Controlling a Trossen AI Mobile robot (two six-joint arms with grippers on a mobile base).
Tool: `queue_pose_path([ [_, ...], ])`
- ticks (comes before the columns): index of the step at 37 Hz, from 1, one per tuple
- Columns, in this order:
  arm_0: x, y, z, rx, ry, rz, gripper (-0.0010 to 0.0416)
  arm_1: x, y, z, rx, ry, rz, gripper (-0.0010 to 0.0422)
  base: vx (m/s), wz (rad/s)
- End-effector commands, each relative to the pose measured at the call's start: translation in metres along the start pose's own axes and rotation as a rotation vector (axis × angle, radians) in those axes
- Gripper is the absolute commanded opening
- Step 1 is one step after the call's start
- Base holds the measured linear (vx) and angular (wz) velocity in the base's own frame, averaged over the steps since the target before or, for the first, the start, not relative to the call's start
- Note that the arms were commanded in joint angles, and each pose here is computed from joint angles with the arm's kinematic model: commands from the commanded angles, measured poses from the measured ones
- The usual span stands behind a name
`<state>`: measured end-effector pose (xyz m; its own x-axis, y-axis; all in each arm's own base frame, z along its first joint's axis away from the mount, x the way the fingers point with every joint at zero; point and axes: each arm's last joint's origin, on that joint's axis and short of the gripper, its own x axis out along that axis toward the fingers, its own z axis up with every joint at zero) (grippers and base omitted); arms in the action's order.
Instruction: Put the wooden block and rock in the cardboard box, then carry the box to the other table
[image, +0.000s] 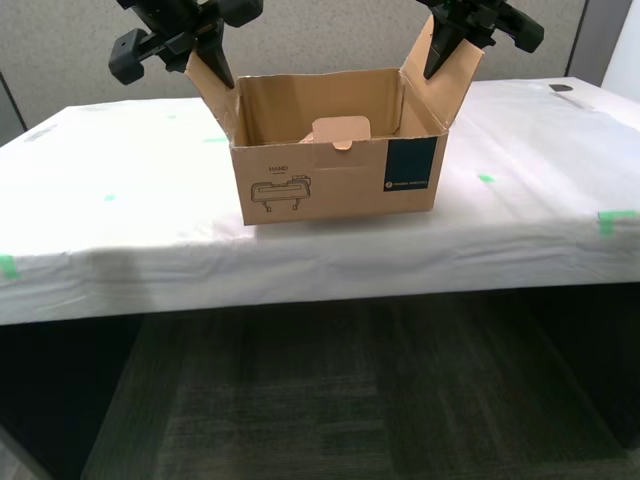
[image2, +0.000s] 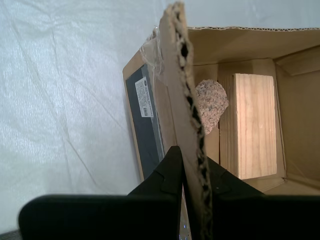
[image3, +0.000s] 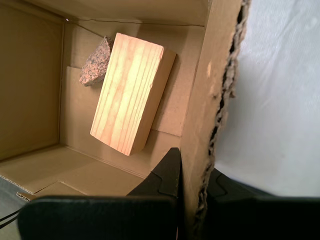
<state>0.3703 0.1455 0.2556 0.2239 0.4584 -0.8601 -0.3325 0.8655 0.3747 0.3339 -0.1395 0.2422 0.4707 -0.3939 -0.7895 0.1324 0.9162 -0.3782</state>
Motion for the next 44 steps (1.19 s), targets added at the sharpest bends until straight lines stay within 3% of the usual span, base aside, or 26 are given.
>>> queue_pose_path([
  [1,0.000,0.002,0.000,-0.010,-0.004,0.010,0.0000,0.000,-0.001,0.001,-0.007,-0.008,-0.003,-0.0001,0.136,0.002],
  [22,0.002,0.008,0.000,-0.026,-0.001,0.020,0.0000,-0.001,0.001,0.002,-0.026,-0.018,-0.003,-0.0001,0.135,0.002],
  [31,0.007,0.024,-0.003,-0.033,0.016,0.046,-0.0001,-0.001,0.004,0.004,-0.024,-0.022,0.002,-0.0001,0.135,-0.009],
  [44,0.014,0.046,-0.004,-0.016,0.001,0.073,0.0000,-0.006,0.011,0.005,0.045,-0.012,0.021,-0.0001,0.150,-0.001],
])
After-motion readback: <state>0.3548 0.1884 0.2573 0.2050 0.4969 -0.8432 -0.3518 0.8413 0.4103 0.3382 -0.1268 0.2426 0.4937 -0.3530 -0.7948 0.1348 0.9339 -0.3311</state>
